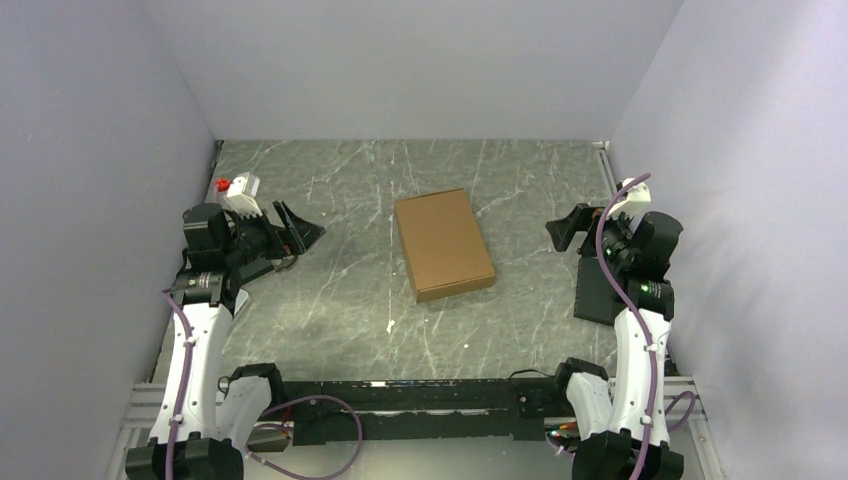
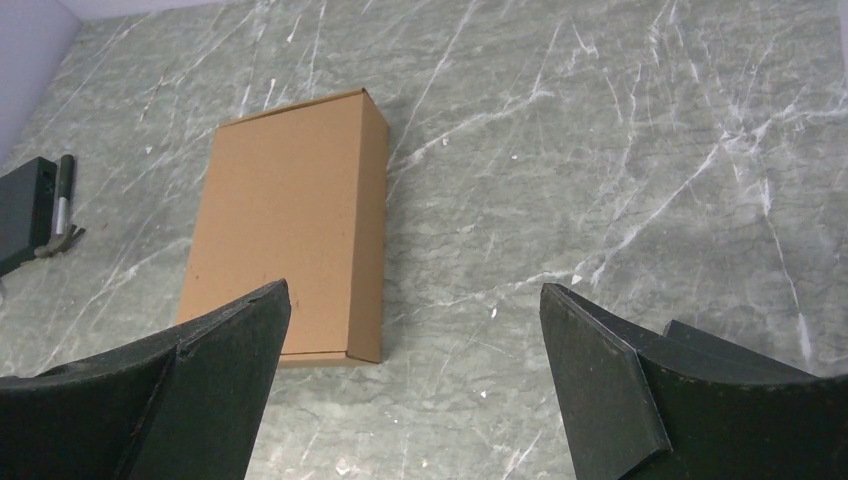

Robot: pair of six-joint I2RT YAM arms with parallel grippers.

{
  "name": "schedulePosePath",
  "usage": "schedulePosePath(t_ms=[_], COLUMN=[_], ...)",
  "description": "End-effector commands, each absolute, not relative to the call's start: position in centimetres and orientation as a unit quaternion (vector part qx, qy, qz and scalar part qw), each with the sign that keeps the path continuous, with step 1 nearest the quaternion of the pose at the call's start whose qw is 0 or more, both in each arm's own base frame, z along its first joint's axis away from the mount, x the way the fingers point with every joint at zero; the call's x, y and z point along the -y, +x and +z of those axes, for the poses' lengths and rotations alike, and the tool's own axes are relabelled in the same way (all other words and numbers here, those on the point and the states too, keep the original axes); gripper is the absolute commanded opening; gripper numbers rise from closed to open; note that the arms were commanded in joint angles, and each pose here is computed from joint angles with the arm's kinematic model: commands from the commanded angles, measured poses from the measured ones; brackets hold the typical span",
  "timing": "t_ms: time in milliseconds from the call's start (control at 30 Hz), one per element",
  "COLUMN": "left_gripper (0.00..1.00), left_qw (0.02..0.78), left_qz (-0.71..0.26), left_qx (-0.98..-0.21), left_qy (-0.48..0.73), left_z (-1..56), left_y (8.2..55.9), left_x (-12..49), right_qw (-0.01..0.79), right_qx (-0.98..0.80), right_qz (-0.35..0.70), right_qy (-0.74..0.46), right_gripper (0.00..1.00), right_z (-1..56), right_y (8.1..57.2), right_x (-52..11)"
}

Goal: Fold the paper box

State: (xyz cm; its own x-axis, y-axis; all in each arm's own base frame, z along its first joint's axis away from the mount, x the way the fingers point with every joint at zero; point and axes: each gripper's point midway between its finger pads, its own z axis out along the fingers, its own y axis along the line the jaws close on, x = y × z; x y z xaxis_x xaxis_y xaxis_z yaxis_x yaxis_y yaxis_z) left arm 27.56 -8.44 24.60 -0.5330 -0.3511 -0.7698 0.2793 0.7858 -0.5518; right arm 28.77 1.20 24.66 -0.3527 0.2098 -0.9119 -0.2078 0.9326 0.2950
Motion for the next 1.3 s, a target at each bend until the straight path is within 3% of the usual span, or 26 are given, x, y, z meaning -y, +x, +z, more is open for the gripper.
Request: schedulePosePath(t_ms=[0,1267], left_gripper=[0.99,1.00], left_qw=[0.492,0.492], left_qz=[-0.323,-0.323], left_qx=[-0.808,-0.808], left_qy=[-0.023,-0.024], left_z=[24.93,24.88], left_y=[27.64,27.65], left_x=[8.23,8.21], right_qw=[0.595,0.598], right_qx=[-0.785,-0.784], right_qz=[0.172,0.165], right_qy=[-0.017,-0.014], right_gripper=[1.00,0.99], right_z=[26.90,26.69], right_y=[28.98,29.08], right_x=[-1.10,-0.86])
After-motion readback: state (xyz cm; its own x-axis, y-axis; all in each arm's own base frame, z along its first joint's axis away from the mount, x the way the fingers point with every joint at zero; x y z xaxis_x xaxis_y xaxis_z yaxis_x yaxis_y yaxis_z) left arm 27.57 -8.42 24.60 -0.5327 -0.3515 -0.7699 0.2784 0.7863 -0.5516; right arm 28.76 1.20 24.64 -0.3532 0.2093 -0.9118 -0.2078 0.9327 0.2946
